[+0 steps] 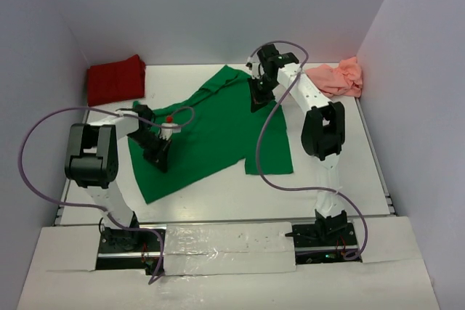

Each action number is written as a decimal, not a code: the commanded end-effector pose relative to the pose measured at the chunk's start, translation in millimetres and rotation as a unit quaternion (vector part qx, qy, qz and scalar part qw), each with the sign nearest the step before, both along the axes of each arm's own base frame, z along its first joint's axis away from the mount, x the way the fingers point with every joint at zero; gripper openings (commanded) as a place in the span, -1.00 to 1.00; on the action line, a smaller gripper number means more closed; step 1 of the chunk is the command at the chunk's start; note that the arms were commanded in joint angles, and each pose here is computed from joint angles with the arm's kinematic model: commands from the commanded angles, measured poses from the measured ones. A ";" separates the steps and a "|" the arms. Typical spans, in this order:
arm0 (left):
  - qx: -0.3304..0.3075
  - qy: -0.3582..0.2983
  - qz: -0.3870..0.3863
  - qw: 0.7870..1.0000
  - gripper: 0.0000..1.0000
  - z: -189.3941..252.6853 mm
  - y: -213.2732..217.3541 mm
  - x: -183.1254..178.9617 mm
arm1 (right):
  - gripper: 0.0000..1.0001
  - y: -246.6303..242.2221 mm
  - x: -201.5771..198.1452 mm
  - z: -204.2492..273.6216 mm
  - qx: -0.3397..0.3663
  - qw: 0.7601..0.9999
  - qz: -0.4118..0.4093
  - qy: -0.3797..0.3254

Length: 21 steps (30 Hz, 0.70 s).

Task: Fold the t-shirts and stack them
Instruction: Flatten out the tshirt

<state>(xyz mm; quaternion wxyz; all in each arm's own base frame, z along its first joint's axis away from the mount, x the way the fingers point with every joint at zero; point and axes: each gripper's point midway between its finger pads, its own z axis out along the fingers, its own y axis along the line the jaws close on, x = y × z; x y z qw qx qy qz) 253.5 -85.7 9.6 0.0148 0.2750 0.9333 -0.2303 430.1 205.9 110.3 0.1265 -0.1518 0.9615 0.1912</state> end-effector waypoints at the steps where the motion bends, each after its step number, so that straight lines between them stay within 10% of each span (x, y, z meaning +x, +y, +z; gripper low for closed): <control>1: 0.019 0.064 -0.045 0.997 -0.99 -2.3 11.9 -52.0 | -1.00 -7.8 -14.0 32.7 0.002 1.000 0.005 -0.018; 7: -0.007 0.053 -0.054 0.997 -0.89 5.1 4.6 -59.2 | -1.00 -8.4 -28.7 25.1 0.003 1.000 0.008 -0.007; 10: -0.026 0.009 -0.054 0.998 -0.09 15.2 -2.8 -36.3 | -1.00 -8.4 -22.8 19.4 -0.004 0.999 0.017 -0.030; 11: -0.031 -0.003 -0.052 0.998 0.49 19.7 -5.2 -29.4 | -1.00 -7.6 -26.2 11.3 -0.006 0.999 0.024 -0.028; 15: -0.049 -0.123 -0.024 0.991 0.77 52.7 -14.1 23.6 | -1.00 -1.0 -21.8 3.5 -0.009 0.995 0.042 -0.085; 18: -0.074 -0.260 0.039 0.962 0.77 97.1 -17.2 78.0 | -1.00 8.9 -17.6 -9.3 -0.030 0.987 0.065 -0.144; 21: -0.075 -0.430 0.132 0.890 0.81 157.1 -4.7 127.7 | -1.00 13.8 -12.6 -23.2 -0.058 0.980 0.070 -0.177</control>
